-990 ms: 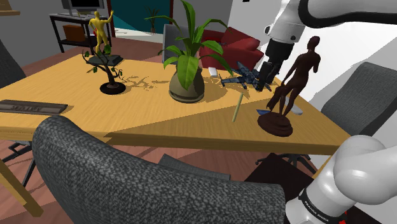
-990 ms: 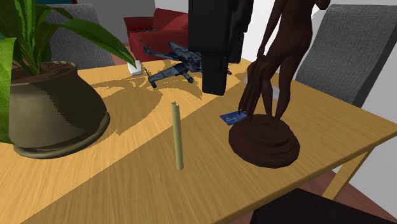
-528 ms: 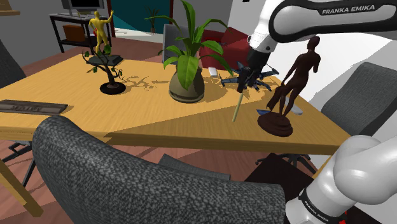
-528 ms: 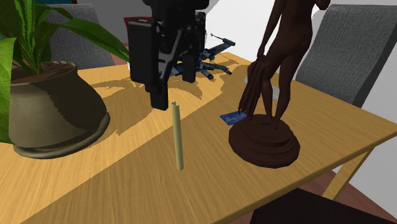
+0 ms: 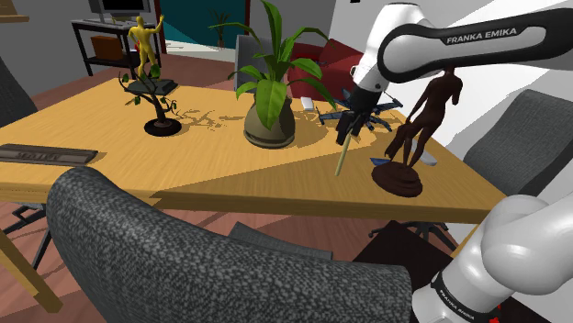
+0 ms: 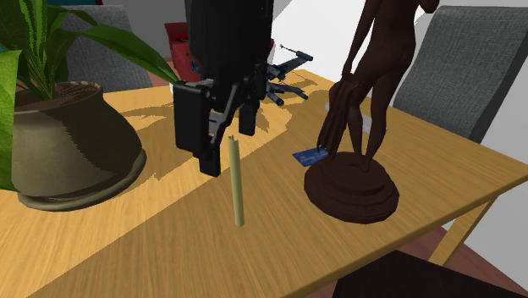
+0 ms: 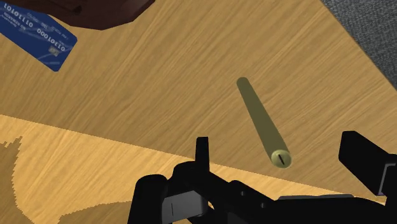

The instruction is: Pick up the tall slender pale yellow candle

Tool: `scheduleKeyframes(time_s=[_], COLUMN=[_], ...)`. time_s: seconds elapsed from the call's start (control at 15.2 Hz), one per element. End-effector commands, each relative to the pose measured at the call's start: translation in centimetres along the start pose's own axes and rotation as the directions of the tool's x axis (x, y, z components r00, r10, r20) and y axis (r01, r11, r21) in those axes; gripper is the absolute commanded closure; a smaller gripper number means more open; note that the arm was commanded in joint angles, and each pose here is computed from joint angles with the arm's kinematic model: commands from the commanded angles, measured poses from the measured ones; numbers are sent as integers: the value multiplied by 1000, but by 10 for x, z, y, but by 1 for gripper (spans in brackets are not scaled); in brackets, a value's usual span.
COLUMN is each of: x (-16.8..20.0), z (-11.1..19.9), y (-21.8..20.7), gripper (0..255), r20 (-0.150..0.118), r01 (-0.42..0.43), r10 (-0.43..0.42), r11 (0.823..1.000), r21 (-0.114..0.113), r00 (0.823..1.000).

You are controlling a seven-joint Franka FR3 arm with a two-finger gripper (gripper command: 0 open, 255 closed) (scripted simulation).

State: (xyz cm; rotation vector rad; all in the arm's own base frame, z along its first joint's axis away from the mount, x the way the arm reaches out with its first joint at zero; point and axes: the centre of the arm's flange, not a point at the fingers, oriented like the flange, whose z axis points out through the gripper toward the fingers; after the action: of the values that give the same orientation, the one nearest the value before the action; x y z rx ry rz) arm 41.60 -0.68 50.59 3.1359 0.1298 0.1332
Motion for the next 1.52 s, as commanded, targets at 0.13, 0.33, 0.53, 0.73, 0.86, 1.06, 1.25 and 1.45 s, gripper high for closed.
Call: scheduleKeyframes(time_s=[0.13,0.33,0.53,0.73,0.86,1.06,1.25,1.45], x=[-1,-1,0,0,1,2,3,5], z=[4,4,4,-2,-13,-28,-44,-60], y=[0,0,0,1,1,1,1,1], gripper=[255,255,255,255,255,255,255,255], r20=[-1,-1,-1,-1,-1,-1,-1,-1], r01=[0,0,0,0,0,0,0,0], r10=[0,0,0,0,0,0,0,0], r11=[1000,1000,1000,1000,1000,1000,1000,1000], r21=[0,0,0,0,0,0,0,0], r00=[1000,1000,1000,1000,1000,1000,1000,1000])
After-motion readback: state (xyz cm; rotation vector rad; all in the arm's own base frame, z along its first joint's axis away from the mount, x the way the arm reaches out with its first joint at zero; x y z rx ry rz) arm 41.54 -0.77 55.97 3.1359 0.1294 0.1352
